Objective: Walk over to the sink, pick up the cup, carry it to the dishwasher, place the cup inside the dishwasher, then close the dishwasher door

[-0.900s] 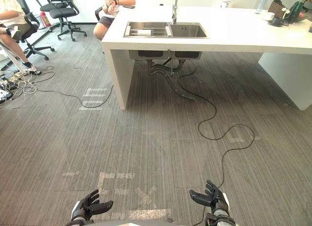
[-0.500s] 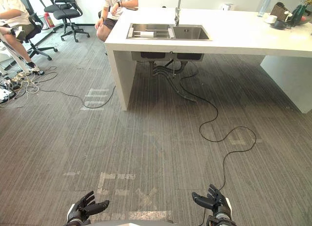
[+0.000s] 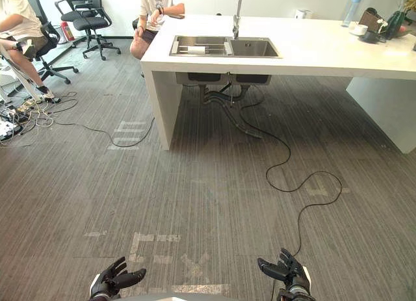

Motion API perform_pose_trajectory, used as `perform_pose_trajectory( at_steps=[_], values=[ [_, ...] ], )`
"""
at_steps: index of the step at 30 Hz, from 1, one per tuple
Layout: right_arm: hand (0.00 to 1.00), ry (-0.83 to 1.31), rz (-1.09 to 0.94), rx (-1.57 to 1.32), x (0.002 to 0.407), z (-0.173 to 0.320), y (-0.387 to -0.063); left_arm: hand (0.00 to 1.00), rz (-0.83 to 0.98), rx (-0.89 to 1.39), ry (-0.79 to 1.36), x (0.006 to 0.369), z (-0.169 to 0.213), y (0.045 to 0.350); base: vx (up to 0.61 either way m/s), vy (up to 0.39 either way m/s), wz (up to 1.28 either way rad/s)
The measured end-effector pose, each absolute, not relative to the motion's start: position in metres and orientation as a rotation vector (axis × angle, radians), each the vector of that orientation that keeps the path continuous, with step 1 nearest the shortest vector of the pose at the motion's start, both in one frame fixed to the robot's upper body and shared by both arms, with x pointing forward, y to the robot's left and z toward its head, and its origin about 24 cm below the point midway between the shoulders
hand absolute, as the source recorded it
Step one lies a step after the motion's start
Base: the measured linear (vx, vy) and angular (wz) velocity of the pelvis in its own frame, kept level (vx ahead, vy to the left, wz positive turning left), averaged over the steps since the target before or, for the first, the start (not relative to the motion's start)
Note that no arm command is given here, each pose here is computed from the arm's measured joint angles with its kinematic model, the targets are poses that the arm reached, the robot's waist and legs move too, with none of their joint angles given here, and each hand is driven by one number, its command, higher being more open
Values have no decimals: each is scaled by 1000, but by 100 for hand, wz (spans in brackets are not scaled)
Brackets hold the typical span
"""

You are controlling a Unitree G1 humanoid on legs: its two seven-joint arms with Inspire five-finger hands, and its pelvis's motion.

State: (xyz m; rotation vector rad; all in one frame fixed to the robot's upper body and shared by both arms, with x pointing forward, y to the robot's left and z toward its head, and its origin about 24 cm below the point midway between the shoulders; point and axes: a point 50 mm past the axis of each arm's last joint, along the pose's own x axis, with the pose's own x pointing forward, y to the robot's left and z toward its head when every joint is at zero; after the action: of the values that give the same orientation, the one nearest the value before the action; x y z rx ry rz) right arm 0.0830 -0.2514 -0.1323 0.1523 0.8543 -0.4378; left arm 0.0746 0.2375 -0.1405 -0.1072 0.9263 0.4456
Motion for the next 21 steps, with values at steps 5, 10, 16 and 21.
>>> perform_pose_trajectory(
  at_steps=[5, 10, 16, 21],
  values=[
    [90, 849, -436, 152, 85, -132, -251, 90, 453, -125, 900, 79, -138, 238, 0, 0, 0],
    [90, 835, -434, 144, 91, -130, -254, 90, 451, -126, 852, 88, -132, 238, 0, 0, -3],
    [90, 760, -432, 98, 119, -117, -268, 90, 458, -180, 736, 107, -117, 232, 52, 26, -21],
    [90, 759, -431, 89, 122, -116, -270, 90, 435, -173, 686, 121, -110, 230, 258, 29, -3]
  ],
)
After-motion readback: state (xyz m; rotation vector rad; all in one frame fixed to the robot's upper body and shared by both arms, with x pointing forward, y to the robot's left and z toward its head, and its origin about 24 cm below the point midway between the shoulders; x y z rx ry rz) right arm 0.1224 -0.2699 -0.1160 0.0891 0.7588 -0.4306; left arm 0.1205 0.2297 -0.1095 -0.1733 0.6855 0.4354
